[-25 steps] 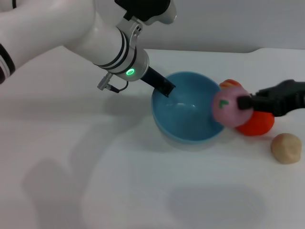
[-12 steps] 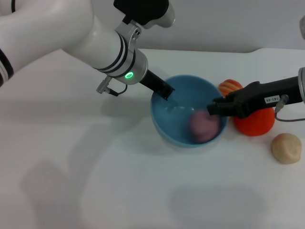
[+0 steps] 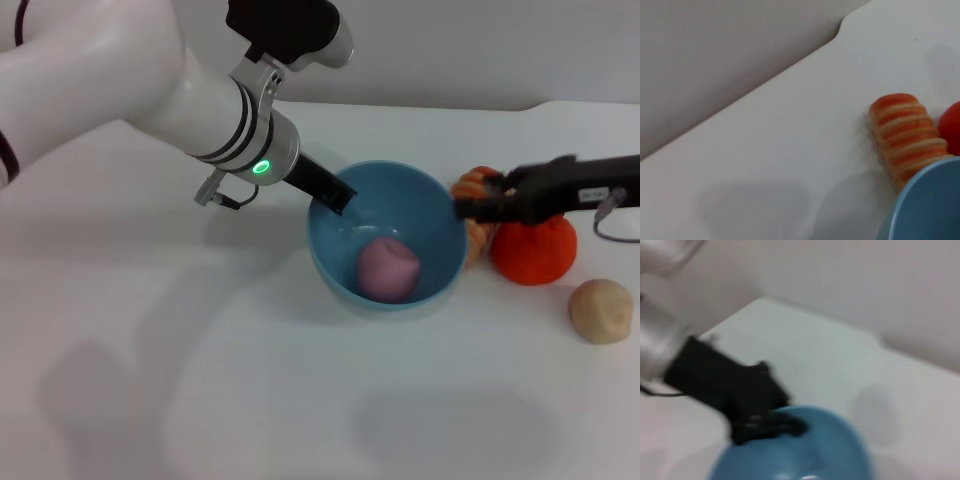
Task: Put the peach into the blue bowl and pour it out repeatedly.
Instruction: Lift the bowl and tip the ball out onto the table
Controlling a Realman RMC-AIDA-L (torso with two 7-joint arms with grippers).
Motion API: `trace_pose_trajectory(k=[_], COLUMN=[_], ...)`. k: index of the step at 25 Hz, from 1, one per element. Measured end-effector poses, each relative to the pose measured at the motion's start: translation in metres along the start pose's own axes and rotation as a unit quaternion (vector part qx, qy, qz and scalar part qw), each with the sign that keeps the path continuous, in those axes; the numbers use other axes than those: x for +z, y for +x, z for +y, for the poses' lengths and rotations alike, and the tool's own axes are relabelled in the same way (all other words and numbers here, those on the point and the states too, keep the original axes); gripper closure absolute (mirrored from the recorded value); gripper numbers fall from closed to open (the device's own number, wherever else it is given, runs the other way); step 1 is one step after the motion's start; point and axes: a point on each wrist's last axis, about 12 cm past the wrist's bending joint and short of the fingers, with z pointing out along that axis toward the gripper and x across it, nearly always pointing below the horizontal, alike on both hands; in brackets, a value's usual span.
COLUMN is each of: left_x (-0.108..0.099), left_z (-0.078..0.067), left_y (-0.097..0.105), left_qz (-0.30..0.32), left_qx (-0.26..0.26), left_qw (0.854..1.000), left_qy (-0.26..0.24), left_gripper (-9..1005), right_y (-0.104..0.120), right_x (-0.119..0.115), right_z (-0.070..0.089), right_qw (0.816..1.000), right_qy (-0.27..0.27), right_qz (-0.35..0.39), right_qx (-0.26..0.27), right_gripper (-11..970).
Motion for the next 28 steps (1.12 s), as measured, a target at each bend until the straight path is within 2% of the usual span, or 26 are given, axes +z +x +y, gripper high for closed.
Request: trace_pose_trajectory(k=[1, 5, 9, 10, 12, 16, 19, 22, 27, 28], left_x=[0.001, 0.004, 0.004, 0.005, 0.004, 0.003, 0.004, 0.005, 0.006, 0.006], left_z=[0.0, 0.001, -0.002, -0.006, -0.009, -0.023, -0.037, -0.051, -0.077, -0.082], left_y=[0.001, 0.001, -0.004, -0.009, -0.011, -0.024, -0.03, -0.032, -0.027, -0.025], left_qz=[-0.003, -0.016, -0.024, -0.03, -0.034, -0.063, -0.086, -0.108, -0.154, -0.167], left_qx=[0.002, 0.026, 0.054, 0.079, 0.092, 0.148, 0.212, 0.277, 0.374, 0.396], left_qw=[1.0, 0.999, 0.998, 0.995, 0.994, 0.985, 0.97, 0.949, 0.908, 0.896], left_qy=[-0.003, -0.023, -0.037, -0.046, -0.051, -0.068, -0.086, -0.106, -0.11, -0.109], left_gripper=[997, 998, 997, 997, 997, 997, 996, 996, 997, 996], right_y=[0.006, 0.036, 0.072, 0.084, 0.106, 0.152, 0.183, 0.201, 0.215, 0.217], right_x=[-0.004, -0.027, -0.064, -0.073, -0.084, -0.086, -0.08, -0.073, -0.067, -0.067], right_z=[-0.005, -0.016, -0.017, -0.018, -0.022, -0.027, -0.024, -0.018, -0.012, -0.012], right_qw=[1.0, 0.992, 0.967, 0.958, 0.946, 0.932, 0.923, 0.917, 0.912, 0.911], right_qy=[0.017, 0.047, 0.073, 0.087, 0.111, 0.15, 0.177, 0.188, 0.198, 0.202], right_qz=[-0.016, -0.113, -0.246, -0.275, -0.303, -0.315, -0.318, -0.319, -0.319, -0.32], right_qx=[-0.001, -0.005, -0.008, -0.001, 0.028, 0.096, 0.126, 0.148, 0.164, 0.166], right_gripper=[309, 306, 302, 302, 300, 300, 300, 301, 301, 301])
